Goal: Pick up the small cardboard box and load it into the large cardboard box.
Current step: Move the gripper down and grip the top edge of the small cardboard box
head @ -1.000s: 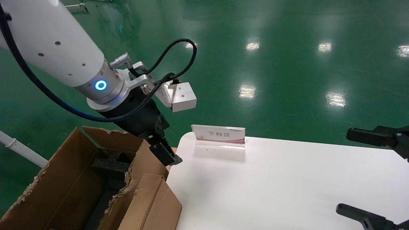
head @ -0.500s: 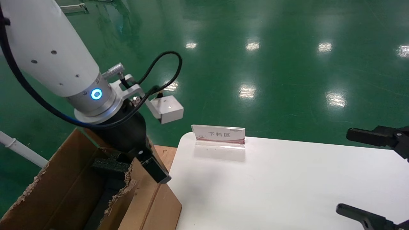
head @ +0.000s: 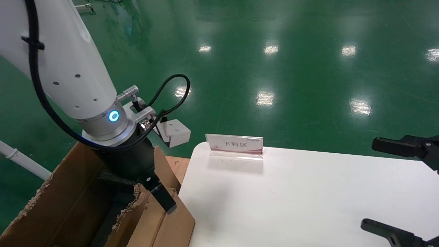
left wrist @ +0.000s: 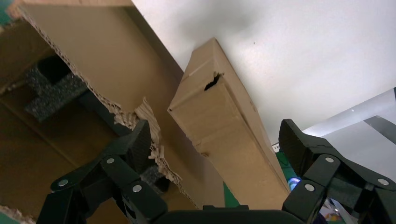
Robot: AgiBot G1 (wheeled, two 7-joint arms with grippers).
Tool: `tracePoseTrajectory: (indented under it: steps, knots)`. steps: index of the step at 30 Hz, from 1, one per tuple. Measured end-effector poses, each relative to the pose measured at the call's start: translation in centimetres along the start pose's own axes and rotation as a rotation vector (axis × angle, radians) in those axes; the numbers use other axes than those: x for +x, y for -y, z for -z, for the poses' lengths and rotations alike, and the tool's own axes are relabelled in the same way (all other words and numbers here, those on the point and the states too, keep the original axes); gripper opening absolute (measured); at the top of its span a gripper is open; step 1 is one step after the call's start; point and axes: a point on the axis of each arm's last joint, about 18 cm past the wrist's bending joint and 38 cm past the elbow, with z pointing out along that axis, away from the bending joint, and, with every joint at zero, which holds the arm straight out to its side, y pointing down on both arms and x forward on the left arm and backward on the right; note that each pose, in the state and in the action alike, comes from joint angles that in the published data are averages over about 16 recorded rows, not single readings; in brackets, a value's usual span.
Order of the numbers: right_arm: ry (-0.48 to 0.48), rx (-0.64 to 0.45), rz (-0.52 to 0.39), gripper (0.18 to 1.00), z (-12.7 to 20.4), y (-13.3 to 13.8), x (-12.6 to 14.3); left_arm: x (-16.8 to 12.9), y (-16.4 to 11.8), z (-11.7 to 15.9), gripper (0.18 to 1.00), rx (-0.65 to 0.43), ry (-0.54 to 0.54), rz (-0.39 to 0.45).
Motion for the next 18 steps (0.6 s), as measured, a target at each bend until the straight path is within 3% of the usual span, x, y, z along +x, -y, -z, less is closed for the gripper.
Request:
tracePoseTrajectory:
  steps: [18]
  knots:
    - [0.0, 0.0, 0.0, 0.995, 0.0, 0.0, 0.0, 0.3, -1.2, -3.5, 0.995, -0.101, -0.018, 0.087]
